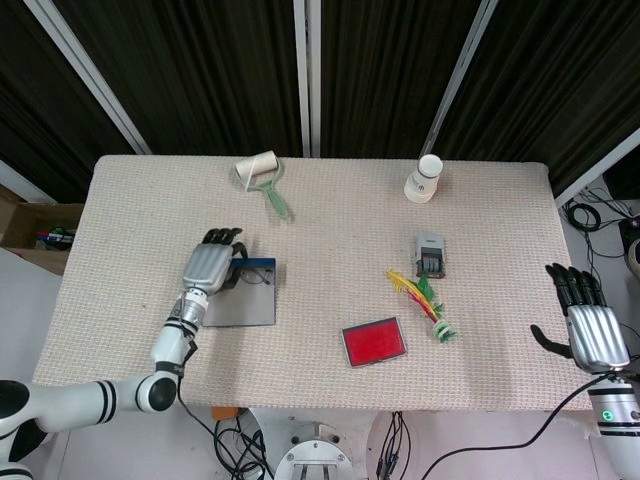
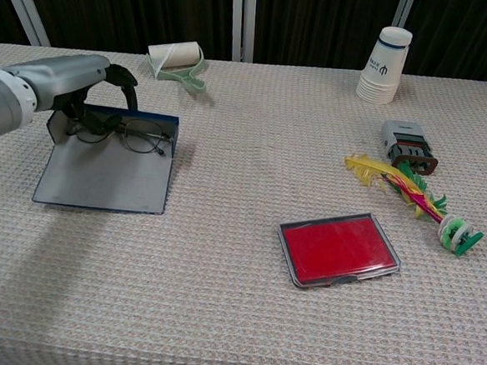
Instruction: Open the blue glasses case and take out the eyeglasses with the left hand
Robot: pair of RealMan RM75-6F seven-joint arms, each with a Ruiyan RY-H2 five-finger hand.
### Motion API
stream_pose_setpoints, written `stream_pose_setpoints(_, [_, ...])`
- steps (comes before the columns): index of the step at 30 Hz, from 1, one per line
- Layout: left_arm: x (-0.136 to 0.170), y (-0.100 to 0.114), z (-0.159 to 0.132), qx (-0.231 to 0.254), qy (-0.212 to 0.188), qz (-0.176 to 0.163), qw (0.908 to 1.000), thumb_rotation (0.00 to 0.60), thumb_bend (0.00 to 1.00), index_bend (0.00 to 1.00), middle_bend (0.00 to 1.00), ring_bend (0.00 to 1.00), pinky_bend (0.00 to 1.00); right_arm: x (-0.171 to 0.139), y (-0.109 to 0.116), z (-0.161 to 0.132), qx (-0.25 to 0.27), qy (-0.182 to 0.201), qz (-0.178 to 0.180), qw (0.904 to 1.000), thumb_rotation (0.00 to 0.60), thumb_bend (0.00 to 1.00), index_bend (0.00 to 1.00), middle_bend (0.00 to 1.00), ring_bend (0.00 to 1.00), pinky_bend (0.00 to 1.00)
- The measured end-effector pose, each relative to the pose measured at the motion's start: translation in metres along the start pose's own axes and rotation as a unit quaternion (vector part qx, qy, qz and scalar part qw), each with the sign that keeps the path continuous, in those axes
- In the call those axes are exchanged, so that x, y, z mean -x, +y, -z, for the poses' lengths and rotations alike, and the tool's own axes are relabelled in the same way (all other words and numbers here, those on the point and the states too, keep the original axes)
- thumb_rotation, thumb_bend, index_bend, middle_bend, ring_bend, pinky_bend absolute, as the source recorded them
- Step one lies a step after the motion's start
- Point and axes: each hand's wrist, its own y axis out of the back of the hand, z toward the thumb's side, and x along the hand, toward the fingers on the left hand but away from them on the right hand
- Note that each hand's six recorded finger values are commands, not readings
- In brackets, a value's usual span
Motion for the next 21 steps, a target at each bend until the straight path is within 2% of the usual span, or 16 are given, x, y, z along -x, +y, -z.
stream_pose_setpoints(7, [-0.011, 0.008, 0.012, 0.039, -0.017, -0.084, 0.9955, 0.600, 0.53, 0.47, 0.11, 0.07, 0.09, 0.001, -0.001, 0.000, 0.000, -0.002, -0.001, 1.0000, 0.600, 0.18, 0.04, 0.08, 0.00, 0.06])
stream_pose_setpoints(10, [-0.018, 0.007, 0.020, 0.049, -0.021, -0.110, 0.9925, 0.600, 0.53, 0.47, 0.11, 0.07, 0.09, 0.001, 0.000, 0.000, 0.000, -0.003, -0.002, 1.0000, 0.600, 0.18, 0.04, 0.08, 0.00, 0.06])
stream_pose_setpoints(15, [-0.027, 0.002, 0.031, 0.053, -0.023, -0.135, 0.9892, 0.600, 0.53, 0.46, 0.11, 0.07, 0.09, -0.001, 0.001, 0.001, -0.001, -0.006, -0.001, 1.0000, 0.600, 0.18, 0.04, 0.08, 0.00, 0.06])
stream_pose_setpoints(21, [-0.041, -0.004, 0.037, 0.045, -0.016, -0.140, 0.9891, 0.600, 0.53, 0.46, 0.11, 0.07, 0.09, -0.002, 0.001, 0.001, -0.001, -0.007, -0.001, 1.0000, 0.600, 0.18, 0.04, 0.08, 0.00, 0.06])
